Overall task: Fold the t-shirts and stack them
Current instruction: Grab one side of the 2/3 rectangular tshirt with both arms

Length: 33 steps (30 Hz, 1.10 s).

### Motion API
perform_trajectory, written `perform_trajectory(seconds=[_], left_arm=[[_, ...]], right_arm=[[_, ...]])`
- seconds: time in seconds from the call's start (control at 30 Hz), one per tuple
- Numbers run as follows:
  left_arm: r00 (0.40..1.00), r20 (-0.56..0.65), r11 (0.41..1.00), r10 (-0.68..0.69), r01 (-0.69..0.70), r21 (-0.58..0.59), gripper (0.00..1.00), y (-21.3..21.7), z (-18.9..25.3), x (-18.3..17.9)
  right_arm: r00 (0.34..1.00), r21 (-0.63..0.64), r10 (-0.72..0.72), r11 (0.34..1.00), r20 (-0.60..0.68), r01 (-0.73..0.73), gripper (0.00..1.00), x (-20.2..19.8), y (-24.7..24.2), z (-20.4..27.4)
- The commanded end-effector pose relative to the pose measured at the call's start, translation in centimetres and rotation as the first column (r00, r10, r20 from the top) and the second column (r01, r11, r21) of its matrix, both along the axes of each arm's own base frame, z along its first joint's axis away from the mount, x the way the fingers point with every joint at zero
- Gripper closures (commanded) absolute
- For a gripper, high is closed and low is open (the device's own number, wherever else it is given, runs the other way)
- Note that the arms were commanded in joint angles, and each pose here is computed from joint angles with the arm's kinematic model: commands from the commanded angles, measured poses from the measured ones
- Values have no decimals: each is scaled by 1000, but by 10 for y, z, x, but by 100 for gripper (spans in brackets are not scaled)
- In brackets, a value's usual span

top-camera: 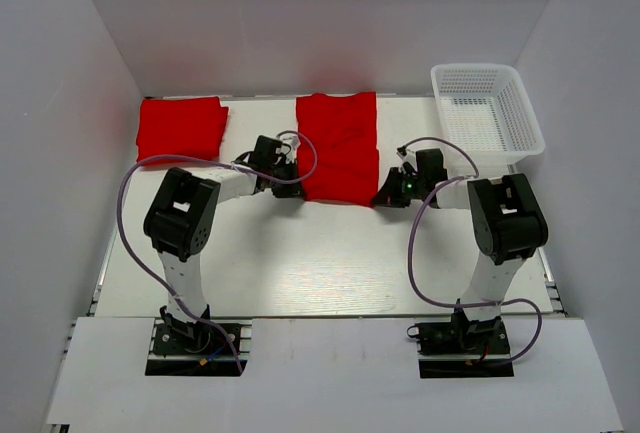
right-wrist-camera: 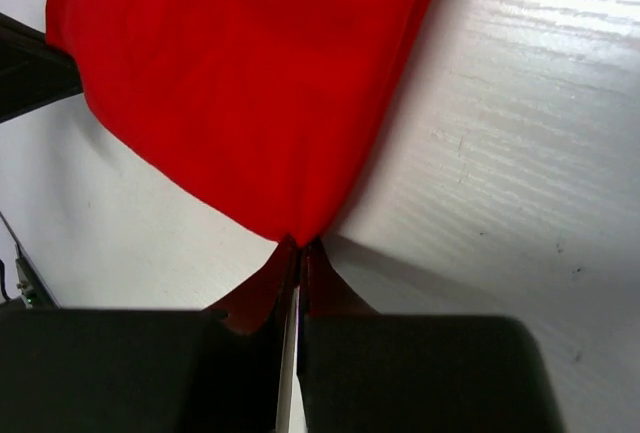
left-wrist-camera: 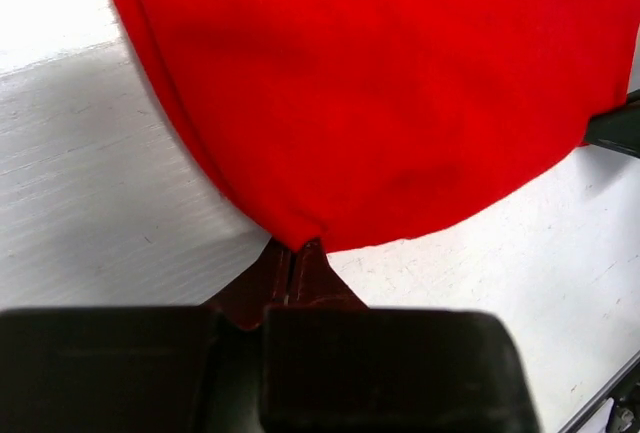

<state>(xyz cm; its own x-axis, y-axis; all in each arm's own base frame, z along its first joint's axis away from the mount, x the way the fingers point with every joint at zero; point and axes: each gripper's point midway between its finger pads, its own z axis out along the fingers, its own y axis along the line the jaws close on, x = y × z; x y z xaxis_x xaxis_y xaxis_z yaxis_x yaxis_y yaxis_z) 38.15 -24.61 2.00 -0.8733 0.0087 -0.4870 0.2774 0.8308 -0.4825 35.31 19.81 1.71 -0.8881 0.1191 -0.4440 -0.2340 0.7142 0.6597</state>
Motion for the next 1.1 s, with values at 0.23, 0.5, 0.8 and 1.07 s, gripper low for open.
perform_trajectory(seconds=[0.23, 0.5, 0.8, 1.07], left_arm=[[999, -34, 1000, -9, 9, -19, 100, 13, 32, -74], [978, -195, 996, -75, 65, -61, 100, 27, 52, -185], [998, 41, 982, -41, 48, -182, 100, 32, 146, -204], [991, 98, 988, 88, -75, -132, 100, 35, 169, -165]], right_arm=[[997, -17, 4, 1000, 80, -2, 100, -53, -12, 42], [1000, -60, 6, 998, -9, -7, 100, -164, -38, 43], [992, 48, -13, 999, 129, 6, 100, -193, -37, 100], [956, 71, -61, 997, 287, 43, 100, -146, -32, 139]])
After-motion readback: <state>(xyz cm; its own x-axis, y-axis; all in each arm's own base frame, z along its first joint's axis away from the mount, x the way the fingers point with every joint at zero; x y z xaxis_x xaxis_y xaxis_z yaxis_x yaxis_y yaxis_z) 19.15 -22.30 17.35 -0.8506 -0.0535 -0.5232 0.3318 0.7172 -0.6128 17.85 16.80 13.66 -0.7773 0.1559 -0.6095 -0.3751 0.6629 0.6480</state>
